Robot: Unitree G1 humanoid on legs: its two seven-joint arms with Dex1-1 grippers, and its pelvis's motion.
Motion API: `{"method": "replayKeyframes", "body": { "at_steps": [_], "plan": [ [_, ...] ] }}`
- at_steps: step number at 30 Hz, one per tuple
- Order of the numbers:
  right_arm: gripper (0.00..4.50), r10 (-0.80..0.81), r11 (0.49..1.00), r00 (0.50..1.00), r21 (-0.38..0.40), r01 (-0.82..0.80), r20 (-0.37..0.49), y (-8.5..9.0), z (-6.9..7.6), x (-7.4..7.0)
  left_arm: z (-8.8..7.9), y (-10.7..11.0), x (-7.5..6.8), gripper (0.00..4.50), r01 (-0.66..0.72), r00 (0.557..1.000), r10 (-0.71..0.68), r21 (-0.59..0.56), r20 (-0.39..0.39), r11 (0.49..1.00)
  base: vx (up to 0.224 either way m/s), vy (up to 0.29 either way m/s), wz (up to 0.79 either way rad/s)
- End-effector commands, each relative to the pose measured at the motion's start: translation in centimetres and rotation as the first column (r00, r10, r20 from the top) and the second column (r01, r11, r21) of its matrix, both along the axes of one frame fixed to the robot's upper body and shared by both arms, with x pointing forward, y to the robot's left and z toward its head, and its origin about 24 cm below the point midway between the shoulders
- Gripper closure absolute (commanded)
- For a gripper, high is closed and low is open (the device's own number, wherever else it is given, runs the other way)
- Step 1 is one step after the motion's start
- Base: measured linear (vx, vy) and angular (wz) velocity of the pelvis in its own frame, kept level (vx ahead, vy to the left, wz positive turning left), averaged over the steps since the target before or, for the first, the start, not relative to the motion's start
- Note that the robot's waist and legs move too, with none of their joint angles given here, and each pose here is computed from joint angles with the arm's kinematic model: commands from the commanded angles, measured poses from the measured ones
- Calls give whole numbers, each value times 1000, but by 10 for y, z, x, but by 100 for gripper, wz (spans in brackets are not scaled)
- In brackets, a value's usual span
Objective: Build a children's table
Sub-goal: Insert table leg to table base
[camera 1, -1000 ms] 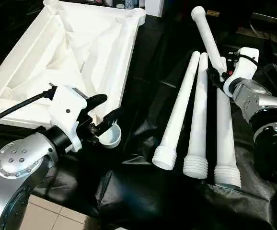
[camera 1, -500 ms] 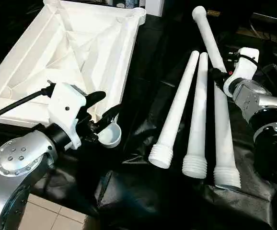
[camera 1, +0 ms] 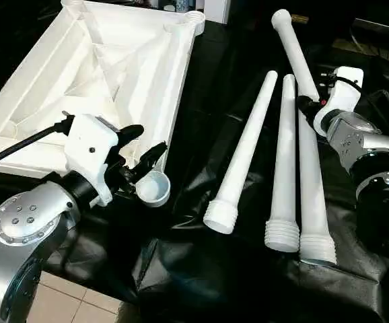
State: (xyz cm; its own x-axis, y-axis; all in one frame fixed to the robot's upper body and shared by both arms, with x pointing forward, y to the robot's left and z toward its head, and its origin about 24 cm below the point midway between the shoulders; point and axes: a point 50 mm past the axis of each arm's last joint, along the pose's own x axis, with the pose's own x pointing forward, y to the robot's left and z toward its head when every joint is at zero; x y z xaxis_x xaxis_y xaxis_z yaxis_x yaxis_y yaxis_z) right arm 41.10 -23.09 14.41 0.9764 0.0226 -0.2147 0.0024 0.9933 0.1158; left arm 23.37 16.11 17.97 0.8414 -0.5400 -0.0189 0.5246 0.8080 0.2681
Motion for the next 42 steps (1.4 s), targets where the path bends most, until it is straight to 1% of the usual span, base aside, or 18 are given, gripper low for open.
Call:
{"method": "replayKeyframes", "body": {
  "at_steps": [1,7,11,13,15,17,22,25,26,27,28,29,32,33,34,36,38,42],
  "plan": [
    [323,-2,1000,1000,-1,2,30,-3,9,1,1,-2,2,184,3,1000,-3,5,18,1000,0,0,0],
    [323,26,999,995,21,-29,97,-8,22,2,-3,-7,11,137,12,1000,-13,50,22,999,0,0,0],
    [323,50,997,988,55,-59,144,-17,29,-1,-4,-16,20,102,9,997,-15,83,69,996,0,0,0],
    [323,88,994,981,46,-98,170,-24,32,-4,1,-17,31,92,-37,993,28,75,118,996,0,0,0],
    [323,156,986,967,27,-165,203,-32,38,-10,7,-18,45,68,-91,976,67,108,205,990,0,0,0],
    [323,247,966,937,18,-259,245,-37,46,-18,13,-26,57,59,-82,958,40,140,282,987,0,0,0],
    [323,360,927,891,2,-375,276,-33,57,-33,19,-40,69,20,-35,943,-33,198,331,980,0,0,0],
    [323,495,863,825,-40,-504,272,-13,66,-51,22,-61,83,0,21,914,-155,339,374,941,0,0,0],
    [323,495,863,825,-40,-504,272,-13,66,-51,22,-61,83,0,21,914,-155,339,374,941,0,0,0],
    [323,553,828,794,-60,-558,253,0,67,-59,24,-73,92,0,2,854,-238,454,463,891,-50,-24,4],
    [323,553,828,794,-60,-558,253,0,67,-59,24,-73,92,0,2,854,-238,454,463,891,-50,-24,4],
    [323,598,797,767,-70,-600,232,18,69,-67,28,-85,99,0,-66,767,-326,574,552,816,-55,-17,1],
    [323,649,758,733,-85,-647,204,39,70,-75,38,-94,104,0,-163,668,-401,649,627,743,-34,-10,0],
    [323,650,757,732,-85,-648,204,39,70,-75,38,-95,104,0,-164,667,-401,649,628,742,0,0,0],
    [323,671,737,713,-76,-672,205,48,71,-78,41,-98,106,0,-197,634,-428,670,644,716,0,0,0],
    [323,678,729,705,-71,-681,206,51,71,-80,41,-99,106,0,-208,621,-441,679,648,705,0,0,0],
    [323,717,691,671,-74,-719,188,64,70,-88,36,-102,109,0,-209,595,-493,715,634,667,0,0,0],
    [323,724,683,665,-62,-727,181,70,70,-93,31,-104,112,0,-203,575,-535,741,619,640,0,0,0]
  ]
}}
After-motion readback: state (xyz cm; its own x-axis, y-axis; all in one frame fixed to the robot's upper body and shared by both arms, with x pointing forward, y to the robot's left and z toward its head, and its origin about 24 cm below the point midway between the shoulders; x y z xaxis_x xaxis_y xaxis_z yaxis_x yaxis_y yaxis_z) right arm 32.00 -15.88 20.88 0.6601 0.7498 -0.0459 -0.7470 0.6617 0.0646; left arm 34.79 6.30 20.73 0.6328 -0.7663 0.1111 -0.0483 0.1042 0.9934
